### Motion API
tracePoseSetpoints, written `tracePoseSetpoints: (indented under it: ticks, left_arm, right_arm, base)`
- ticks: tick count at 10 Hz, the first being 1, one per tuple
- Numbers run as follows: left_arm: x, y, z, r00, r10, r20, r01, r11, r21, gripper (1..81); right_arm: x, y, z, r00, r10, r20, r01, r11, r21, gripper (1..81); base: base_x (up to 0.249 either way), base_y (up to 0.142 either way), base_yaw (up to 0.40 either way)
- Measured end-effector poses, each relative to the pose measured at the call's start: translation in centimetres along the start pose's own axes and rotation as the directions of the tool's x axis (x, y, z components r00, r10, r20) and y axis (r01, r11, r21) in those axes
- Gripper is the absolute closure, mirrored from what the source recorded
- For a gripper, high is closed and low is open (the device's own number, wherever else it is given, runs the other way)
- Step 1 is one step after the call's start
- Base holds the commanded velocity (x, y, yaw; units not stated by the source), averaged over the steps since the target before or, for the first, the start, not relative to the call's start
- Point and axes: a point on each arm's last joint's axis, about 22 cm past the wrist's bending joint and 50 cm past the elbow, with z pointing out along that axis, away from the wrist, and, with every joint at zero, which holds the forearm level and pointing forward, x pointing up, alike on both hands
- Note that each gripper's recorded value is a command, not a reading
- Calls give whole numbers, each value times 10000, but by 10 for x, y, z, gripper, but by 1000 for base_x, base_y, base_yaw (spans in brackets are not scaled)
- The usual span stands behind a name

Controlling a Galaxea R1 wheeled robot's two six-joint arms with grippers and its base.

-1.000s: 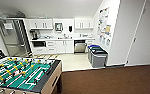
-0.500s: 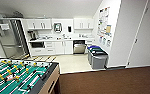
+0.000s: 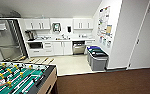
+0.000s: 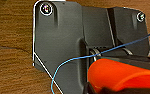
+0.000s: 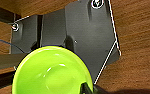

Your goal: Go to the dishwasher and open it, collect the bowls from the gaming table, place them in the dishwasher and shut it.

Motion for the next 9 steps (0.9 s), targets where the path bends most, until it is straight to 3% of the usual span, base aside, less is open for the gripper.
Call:
tracePoseSetpoints:
  ticks: [9]
  left_arm:
    - [-1, -1, 0, 10000, 2, 14, -2, 10000, 9, 811]
  right_arm:
    - [-2, -1, 0, 10000, 11, 21, -11, 10000, 18, 811]
  base:
    - [201, 0, 0]
